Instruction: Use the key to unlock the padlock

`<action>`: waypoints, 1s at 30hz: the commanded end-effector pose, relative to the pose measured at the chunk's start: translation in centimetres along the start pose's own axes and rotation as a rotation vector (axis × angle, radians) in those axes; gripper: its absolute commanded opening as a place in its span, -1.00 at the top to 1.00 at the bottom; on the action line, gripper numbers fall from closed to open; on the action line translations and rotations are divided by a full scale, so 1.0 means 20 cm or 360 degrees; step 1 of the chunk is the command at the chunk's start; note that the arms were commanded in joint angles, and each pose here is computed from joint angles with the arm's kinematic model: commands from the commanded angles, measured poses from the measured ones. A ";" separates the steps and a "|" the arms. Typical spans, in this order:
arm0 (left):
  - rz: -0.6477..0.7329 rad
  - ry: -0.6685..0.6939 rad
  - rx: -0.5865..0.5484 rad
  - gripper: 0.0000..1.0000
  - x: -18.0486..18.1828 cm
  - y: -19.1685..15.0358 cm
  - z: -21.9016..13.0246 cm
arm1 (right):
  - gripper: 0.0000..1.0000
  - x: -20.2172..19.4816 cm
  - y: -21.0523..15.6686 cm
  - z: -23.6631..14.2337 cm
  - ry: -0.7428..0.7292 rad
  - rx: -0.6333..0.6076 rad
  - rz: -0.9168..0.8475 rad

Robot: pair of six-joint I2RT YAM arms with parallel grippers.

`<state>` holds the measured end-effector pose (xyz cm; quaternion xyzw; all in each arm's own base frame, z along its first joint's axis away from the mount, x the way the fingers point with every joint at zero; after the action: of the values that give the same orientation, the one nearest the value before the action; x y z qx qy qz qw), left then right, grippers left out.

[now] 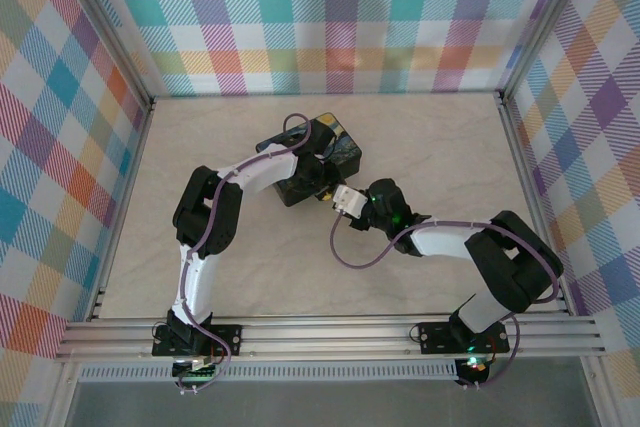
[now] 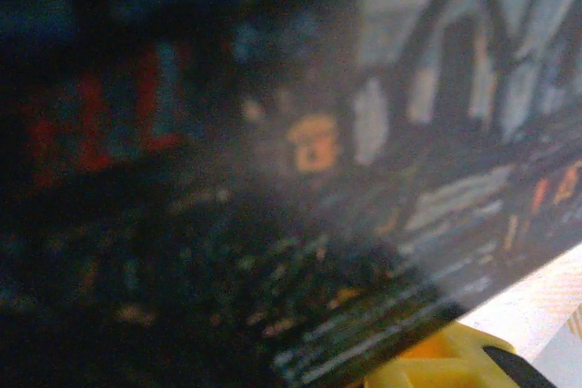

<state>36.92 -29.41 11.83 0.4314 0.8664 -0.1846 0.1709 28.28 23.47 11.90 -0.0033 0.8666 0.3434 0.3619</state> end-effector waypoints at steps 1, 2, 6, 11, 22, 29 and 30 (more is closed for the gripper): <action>-0.0119 0.0102 0.0202 0.78 0.11 -0.06 0.06 | 0.54 -0.01 0.01 0.02 0.0023 -0.0019 -0.0020; -0.0119 0.0102 0.0202 0.78 0.11 -0.06 0.06 | 0.54 -0.01 0.01 0.03 0.0018 -0.0021 -0.0021; -0.0118 0.0101 0.0199 0.78 0.11 -0.06 0.06 | 0.56 -0.03 0.03 0.04 -0.0002 -0.0045 -0.0007; -0.0126 0.0095 0.0204 0.78 0.10 -0.06 0.06 | 0.57 -0.06 0.05 0.05 -0.0056 -0.0069 0.0030; -0.0133 0.0087 0.0205 0.79 0.11 -0.06 0.06 | 0.63 -0.07 0.06 0.09 -0.0042 -0.0081 0.0042; -0.0136 0.0085 0.0209 0.79 0.11 -0.06 0.06 | 0.68 -0.08 0.06 0.10 -0.0050 -0.0075 0.0045; -0.0134 0.0084 0.0211 0.80 0.11 -0.06 0.06 | 0.70 -0.09 0.06 0.10 -0.0059 -0.0073 0.0042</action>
<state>37.02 -29.47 11.82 0.4266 0.8673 -0.1866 0.1761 29.64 24.55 11.83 0.0034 0.8621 0.3522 0.3642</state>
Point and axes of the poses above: each hand's point on the last joint's axis, 136 mm out from that joint toward the fingers, its own z axis out along the fingers, its own x axis along the line the jaws close on, y = z × x, the point moved 6 cm from there along -z, back along the fingers, and after that the axes turned 13 degrees about -z, right-handed, at the moved point
